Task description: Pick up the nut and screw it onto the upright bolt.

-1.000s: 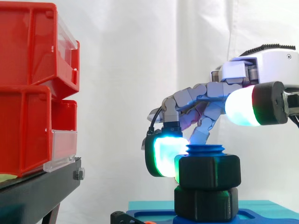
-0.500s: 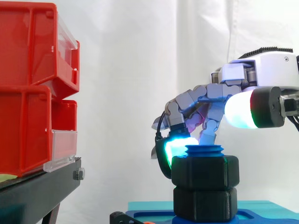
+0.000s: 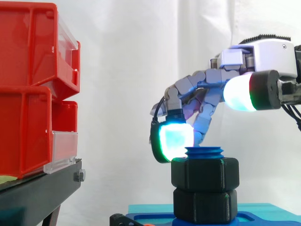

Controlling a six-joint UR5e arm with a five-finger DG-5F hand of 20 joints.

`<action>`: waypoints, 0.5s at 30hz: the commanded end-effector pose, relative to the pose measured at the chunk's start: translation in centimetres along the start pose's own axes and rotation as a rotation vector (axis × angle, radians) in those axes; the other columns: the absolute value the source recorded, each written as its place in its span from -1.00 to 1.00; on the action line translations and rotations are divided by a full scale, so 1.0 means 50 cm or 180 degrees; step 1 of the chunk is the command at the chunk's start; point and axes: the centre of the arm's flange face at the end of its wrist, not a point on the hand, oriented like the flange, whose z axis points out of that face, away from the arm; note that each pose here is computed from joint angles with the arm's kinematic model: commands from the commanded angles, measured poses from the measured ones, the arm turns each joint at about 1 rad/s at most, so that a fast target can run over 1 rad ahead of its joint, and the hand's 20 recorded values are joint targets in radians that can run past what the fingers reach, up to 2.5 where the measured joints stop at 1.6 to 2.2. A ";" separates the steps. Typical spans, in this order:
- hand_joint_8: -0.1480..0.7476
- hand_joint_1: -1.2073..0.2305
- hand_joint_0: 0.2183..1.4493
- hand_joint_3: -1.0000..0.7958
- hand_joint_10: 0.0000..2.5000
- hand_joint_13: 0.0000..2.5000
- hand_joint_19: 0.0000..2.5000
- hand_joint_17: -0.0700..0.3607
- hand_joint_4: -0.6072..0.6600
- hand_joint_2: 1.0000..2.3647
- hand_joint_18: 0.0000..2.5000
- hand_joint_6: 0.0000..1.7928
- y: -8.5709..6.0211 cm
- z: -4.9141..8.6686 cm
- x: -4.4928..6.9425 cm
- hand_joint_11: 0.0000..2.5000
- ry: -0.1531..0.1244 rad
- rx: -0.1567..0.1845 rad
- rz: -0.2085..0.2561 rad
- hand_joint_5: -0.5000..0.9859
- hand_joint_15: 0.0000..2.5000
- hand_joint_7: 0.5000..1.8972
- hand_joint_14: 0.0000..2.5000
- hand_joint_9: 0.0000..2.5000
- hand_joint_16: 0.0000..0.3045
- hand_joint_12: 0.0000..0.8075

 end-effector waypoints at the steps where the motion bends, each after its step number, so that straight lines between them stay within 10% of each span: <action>1: -0.02 0.43 -0.57 -0.44 -1.00 -0.51 -1.00 -0.40 0.40 -1.00 -0.81 -0.44 0.004 0.007 -0.012 -1.00 -0.0044 -0.0022 -0.0015 -0.40 -1.00 -0.39 -1.00 -0.19 -0.83 -0.29; 15: -0.05 0.45 -0.58 -0.44 -1.00 -0.55 -1.00 -0.38 0.36 -1.00 -0.84 -0.44 0.043 0.034 -0.008 -1.00 -0.0129 -0.0031 -0.0045 -0.43 -1.00 -0.62 -1.00 -0.24 -0.81 -0.26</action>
